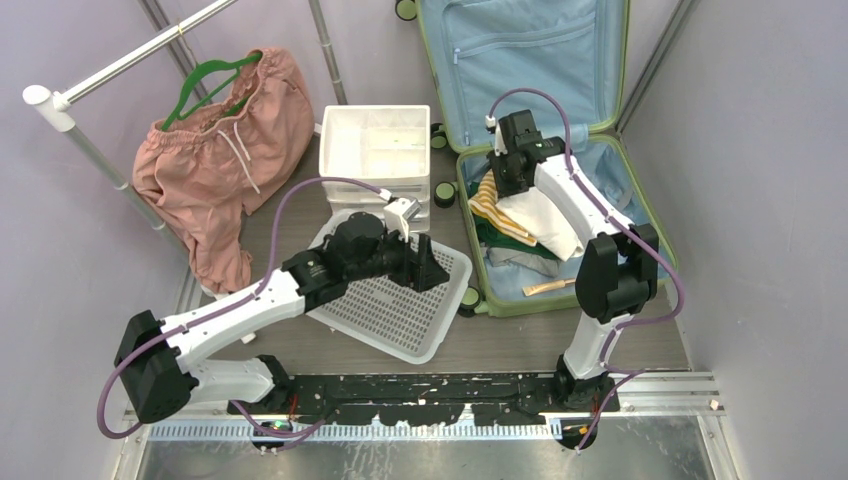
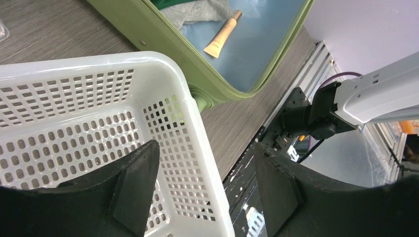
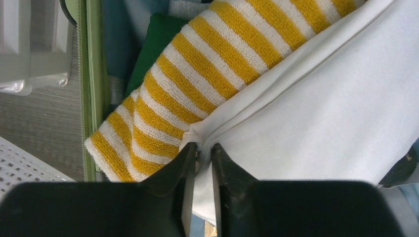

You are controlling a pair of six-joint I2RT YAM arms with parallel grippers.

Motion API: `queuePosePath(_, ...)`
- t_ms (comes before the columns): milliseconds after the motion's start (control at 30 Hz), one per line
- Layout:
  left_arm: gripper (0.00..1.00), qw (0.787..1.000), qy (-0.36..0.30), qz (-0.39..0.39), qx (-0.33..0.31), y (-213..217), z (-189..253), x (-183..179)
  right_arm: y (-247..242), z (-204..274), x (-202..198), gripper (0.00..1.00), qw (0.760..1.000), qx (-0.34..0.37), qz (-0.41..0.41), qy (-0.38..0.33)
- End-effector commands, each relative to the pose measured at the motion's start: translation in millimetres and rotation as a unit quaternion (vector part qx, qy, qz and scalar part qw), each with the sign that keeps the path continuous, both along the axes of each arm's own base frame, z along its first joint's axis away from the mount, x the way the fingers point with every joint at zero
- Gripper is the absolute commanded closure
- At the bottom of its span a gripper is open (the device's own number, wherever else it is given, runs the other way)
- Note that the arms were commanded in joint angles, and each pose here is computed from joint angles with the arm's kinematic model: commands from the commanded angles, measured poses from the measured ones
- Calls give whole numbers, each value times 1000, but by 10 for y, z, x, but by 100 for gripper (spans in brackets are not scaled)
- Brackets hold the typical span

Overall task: Open, take out, and arrange the luggage
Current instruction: Pick up the clothes from the luggage.

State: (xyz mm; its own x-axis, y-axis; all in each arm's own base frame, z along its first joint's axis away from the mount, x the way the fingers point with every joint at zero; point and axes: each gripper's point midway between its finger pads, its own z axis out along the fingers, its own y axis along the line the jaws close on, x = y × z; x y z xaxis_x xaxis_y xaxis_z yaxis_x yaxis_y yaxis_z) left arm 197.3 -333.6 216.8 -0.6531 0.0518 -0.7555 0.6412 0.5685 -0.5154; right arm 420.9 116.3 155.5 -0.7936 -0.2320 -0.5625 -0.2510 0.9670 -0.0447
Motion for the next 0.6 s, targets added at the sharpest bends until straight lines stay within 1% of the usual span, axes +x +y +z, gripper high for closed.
queuePosePath(0,29,997,-17,28,-69,-32,339,99,23,121,12,81,1000,6,2,-21)
queuePosePath(67,28,996,-8,38,-81,-21,353,121,27,194,-13,87,1000,12,8,-28)
queuePosePath(133,27,994,-6,46,-103,-24,427,157,9,312,-43,90,999,24,13,-38)
queuePosePath(300,24,984,18,71,-161,3,537,240,31,548,-177,98,994,84,47,-51)
queuePosePath(433,23,970,37,91,-221,6,674,324,77,690,-342,99,987,123,84,-64)
queuePosePath(567,25,961,57,105,-247,-11,736,374,147,755,-545,99,978,154,122,-65)
